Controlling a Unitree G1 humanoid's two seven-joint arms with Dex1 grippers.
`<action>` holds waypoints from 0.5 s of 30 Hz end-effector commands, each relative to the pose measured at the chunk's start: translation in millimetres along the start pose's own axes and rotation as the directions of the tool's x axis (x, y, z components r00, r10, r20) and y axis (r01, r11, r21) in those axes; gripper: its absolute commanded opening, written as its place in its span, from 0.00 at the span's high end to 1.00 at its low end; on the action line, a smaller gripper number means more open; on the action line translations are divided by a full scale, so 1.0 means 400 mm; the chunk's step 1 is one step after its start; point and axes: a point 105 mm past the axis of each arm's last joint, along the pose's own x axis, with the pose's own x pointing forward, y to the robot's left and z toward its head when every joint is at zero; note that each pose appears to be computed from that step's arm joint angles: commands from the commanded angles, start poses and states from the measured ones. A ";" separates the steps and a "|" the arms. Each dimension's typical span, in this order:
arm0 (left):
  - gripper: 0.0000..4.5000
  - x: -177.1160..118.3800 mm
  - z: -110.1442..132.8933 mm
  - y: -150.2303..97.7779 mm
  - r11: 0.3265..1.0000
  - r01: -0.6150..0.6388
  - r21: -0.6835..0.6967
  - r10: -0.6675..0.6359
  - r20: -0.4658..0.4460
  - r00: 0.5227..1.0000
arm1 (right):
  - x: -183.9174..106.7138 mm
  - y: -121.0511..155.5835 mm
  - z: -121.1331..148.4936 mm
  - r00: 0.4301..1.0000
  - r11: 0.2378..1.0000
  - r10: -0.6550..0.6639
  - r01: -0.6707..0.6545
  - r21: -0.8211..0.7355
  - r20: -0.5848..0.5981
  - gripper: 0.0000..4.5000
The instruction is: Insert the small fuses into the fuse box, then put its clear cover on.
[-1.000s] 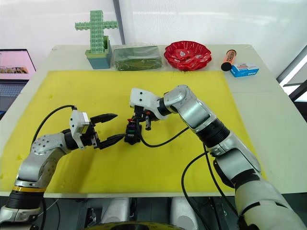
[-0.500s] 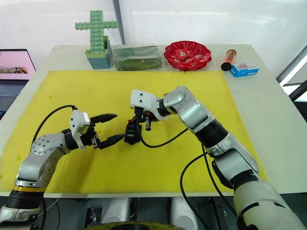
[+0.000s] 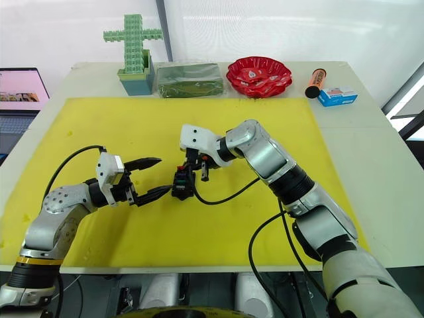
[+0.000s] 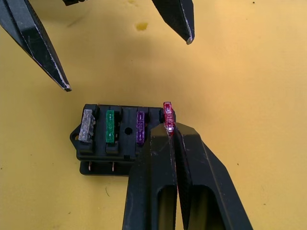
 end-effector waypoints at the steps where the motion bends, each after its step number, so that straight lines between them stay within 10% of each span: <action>1: 0.00 -0.002 0.027 0.009 0.999 -0.002 0.053 0.001 0.017 1.000 | -0.004 -0.008 0.013 1.000 1.000 -0.018 0.019 -0.019 0.021 0.99; 15: 0.00 0.003 0.033 0.008 0.998 0.005 0.056 -0.006 0.019 1.000 | 0.007 -0.017 -0.023 0.999 0.999 -0.037 0.036 -0.040 -0.028 0.99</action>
